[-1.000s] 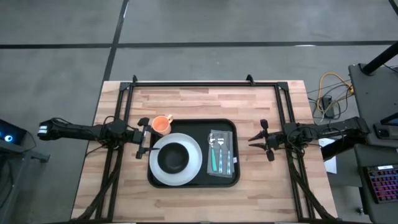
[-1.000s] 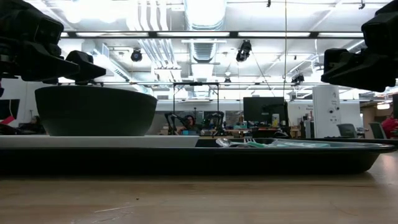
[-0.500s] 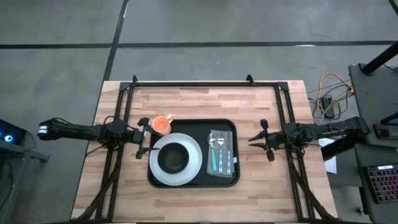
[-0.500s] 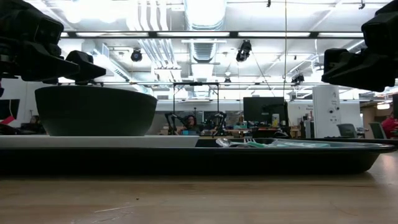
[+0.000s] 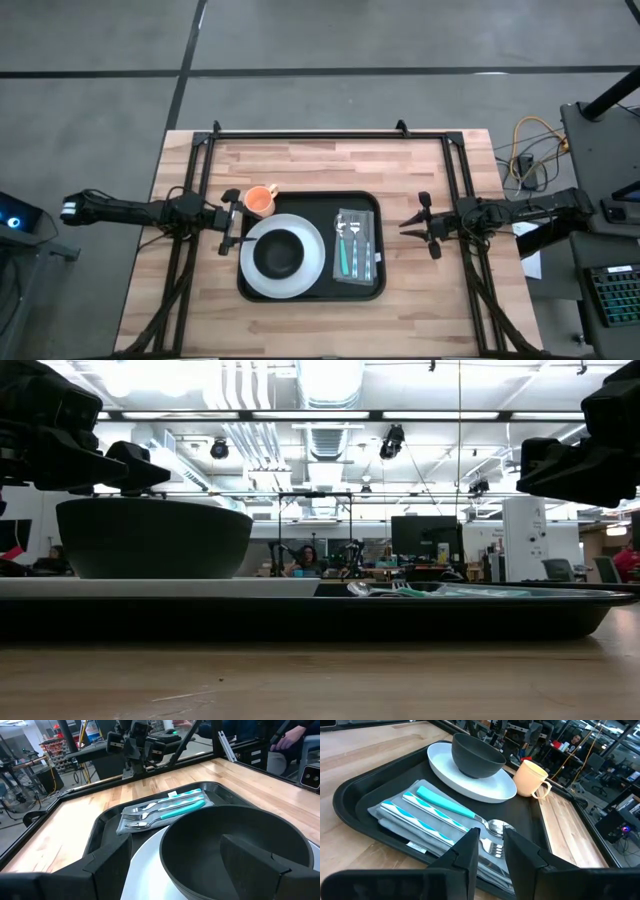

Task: Set up tray
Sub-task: Return to Home Position

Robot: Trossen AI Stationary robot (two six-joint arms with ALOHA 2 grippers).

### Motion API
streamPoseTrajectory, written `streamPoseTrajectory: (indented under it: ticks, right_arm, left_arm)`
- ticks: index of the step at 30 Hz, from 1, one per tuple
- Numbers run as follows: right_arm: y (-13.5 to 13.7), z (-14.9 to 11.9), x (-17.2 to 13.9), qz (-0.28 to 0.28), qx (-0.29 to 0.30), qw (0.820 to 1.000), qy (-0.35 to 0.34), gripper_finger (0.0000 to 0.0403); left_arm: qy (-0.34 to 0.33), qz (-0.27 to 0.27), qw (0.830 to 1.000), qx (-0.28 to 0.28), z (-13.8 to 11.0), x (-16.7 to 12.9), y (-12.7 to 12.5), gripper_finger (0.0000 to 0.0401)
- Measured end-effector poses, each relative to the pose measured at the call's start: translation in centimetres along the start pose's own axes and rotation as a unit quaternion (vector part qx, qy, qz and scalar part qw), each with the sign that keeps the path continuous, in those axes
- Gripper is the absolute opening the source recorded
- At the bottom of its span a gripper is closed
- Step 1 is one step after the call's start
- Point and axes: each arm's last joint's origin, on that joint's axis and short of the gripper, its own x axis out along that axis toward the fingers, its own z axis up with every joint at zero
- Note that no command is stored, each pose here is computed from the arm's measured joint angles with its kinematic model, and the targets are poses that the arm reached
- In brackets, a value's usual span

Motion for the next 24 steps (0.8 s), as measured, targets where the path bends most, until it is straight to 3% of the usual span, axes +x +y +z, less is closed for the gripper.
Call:
streamPoseTrajectory:
  ticks: [14, 24]
  right_arm:
    - [0.00, 0.00, 0.00, 0.000, 0.000, 1.000, 0.000, 0.0068]
    - [0.00, 0.00, 0.00, 0.000, 0.000, 1.000, 0.000, 0.0081]
  left_arm:
    - [0.000, 0.000, 1.000, 0.000, 0.00, 0.00, 0.00, 0.0280]
    - [0.000, 0.000, 1.000, 0.000, 0.00, 0.00, 0.00, 0.0280]
